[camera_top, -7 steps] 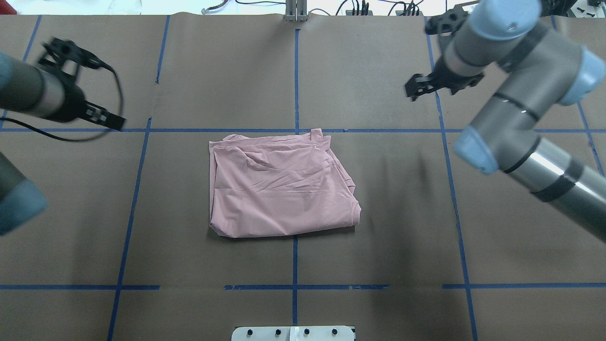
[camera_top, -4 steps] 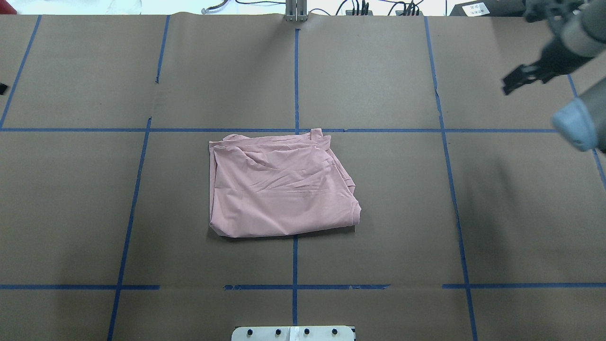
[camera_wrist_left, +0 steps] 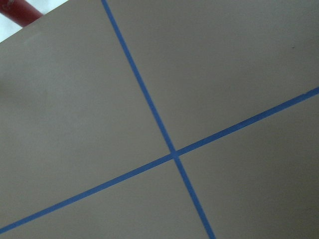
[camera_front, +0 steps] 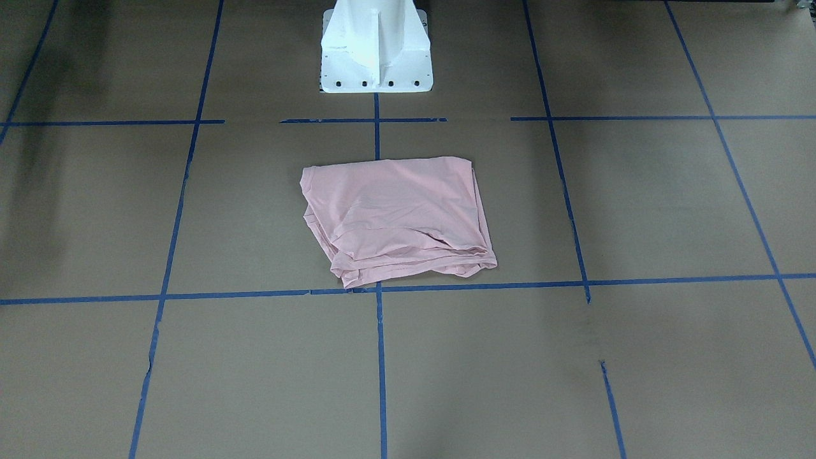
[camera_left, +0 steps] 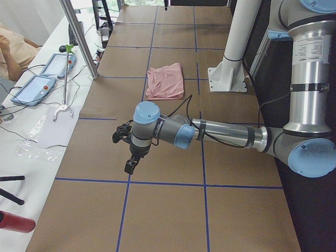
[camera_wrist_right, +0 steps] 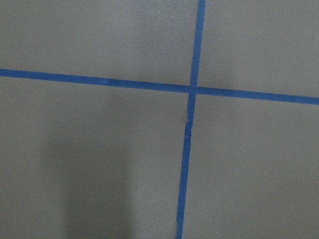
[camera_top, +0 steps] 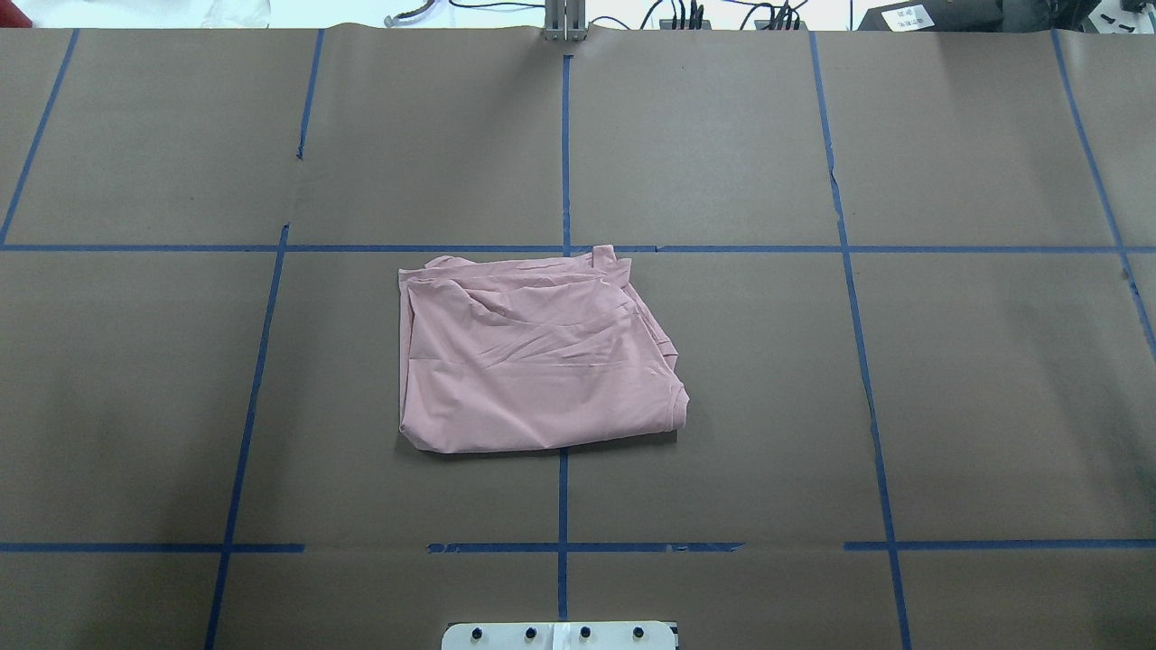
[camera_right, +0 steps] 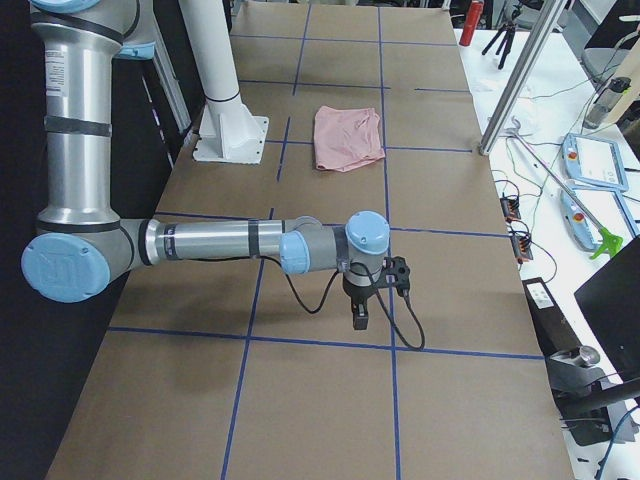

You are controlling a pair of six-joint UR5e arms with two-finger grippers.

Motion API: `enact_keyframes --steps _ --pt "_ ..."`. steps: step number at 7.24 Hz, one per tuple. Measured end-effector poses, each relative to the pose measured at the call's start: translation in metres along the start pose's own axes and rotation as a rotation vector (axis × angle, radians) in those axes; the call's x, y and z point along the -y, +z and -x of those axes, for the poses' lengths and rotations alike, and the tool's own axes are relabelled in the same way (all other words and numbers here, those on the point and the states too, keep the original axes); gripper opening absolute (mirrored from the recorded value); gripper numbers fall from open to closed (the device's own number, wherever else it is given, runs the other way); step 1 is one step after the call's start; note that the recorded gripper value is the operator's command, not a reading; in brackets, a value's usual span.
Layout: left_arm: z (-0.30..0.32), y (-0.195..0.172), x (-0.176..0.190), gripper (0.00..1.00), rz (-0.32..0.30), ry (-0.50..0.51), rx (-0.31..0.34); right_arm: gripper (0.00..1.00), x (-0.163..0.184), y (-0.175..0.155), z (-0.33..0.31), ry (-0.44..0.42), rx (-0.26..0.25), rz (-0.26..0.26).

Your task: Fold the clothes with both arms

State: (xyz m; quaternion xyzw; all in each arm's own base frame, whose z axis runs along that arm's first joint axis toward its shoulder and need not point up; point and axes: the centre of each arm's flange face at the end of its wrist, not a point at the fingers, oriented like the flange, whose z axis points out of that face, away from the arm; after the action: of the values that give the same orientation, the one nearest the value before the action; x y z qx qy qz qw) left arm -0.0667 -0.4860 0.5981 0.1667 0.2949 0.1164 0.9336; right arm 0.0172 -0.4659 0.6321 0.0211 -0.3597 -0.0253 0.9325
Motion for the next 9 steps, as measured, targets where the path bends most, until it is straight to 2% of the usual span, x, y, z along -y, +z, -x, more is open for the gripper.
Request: enact_keyframes --steps 2,3,5,9 --pt "0.009 0.011 -0.034 1.0 0.015 -0.079 -0.178 1.0 -0.014 -0.006 -0.017 0.036 -0.001 -0.01" --pt "0.008 0.015 -0.043 1.0 0.019 -0.099 -0.224 1.0 -0.017 -0.007 -0.02 0.042 -0.006 -0.011" --pt "0.008 0.017 -0.048 1.0 0.025 -0.117 -0.248 1.0 -0.021 -0.006 -0.023 0.046 -0.01 -0.009" --pt "0.009 0.024 -0.067 1.0 0.044 -0.129 -0.255 1.0 -0.025 -0.003 -0.026 0.053 -0.009 -0.003"
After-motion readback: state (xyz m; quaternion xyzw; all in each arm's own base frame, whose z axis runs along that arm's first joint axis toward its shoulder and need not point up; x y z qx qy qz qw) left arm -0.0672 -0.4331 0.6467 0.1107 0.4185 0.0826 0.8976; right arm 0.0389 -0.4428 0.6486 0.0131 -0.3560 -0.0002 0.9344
